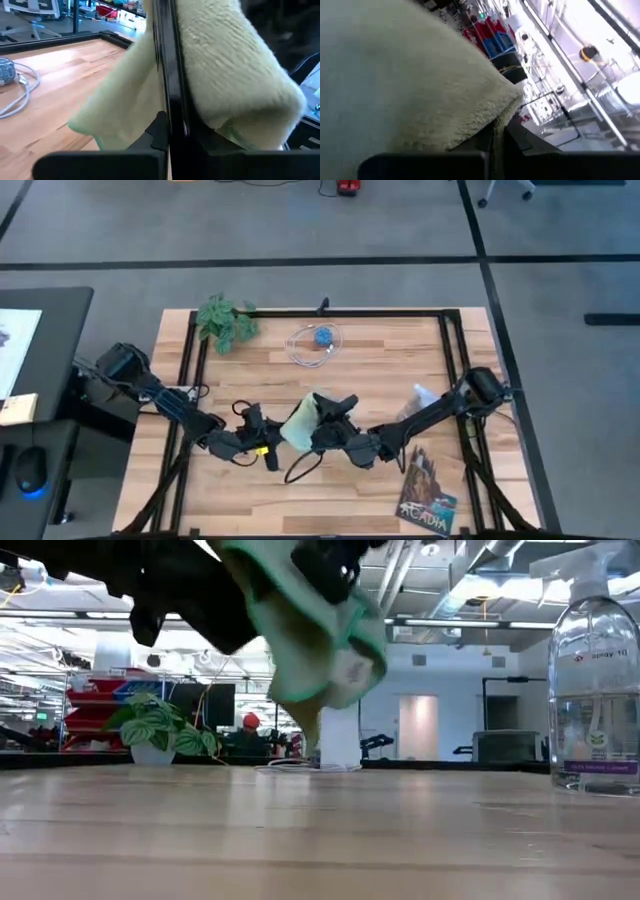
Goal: Apply microfiber cloth
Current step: Wipe the front of the phone with the light green microfiber cloth
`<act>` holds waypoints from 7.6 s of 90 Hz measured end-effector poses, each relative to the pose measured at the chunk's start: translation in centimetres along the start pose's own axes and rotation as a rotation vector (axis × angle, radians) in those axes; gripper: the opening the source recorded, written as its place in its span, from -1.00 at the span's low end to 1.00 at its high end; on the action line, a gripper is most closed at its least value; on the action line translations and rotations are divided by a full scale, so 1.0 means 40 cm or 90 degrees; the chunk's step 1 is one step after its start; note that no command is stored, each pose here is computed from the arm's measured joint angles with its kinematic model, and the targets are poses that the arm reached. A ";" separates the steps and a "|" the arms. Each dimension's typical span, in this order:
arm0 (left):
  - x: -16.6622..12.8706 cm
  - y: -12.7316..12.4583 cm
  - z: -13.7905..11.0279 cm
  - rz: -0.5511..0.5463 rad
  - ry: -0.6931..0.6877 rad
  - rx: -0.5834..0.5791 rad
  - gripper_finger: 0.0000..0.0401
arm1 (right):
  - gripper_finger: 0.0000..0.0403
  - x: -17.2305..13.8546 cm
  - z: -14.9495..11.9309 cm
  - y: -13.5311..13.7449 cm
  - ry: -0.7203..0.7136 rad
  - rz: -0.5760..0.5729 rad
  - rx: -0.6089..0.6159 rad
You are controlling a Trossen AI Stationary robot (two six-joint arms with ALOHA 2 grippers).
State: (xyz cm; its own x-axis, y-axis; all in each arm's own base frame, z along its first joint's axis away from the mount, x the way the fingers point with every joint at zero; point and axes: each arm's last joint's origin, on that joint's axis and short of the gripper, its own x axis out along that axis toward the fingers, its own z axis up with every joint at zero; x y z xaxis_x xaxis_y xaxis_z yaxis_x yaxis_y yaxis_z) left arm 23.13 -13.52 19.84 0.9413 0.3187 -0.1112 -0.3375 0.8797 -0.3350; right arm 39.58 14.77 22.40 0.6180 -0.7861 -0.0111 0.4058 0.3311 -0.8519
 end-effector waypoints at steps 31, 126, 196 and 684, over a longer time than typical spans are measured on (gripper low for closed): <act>-0.006 0.006 0.015 0.058 -0.031 0.025 -0.96 | -1.00 -0.065 -0.006 0.020 -0.019 0.019 -0.020; -0.030 0.007 0.039 0.138 -0.080 0.036 -0.96 | -0.49 0.001 -0.105 0.051 0.051 0.601 0.183; -0.068 -0.036 0.054 0.048 -0.089 0.109 -0.96 | 0.32 0.074 -0.143 -0.082 -0.004 0.754 0.359; -0.120 0.025 -0.017 0.155 0.041 0.096 -0.96 | 0.34 -0.021 0.018 0.001 0.172 0.711 0.303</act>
State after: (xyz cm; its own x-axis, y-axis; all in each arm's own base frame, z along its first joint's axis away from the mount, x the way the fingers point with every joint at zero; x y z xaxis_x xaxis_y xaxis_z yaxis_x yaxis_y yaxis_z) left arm 18.26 -14.41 19.41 0.8297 0.5079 -0.2316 -0.5462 0.8244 -0.1485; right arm 39.57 15.80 22.77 0.6461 -0.0159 -0.7631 -0.0145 0.9993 -0.0331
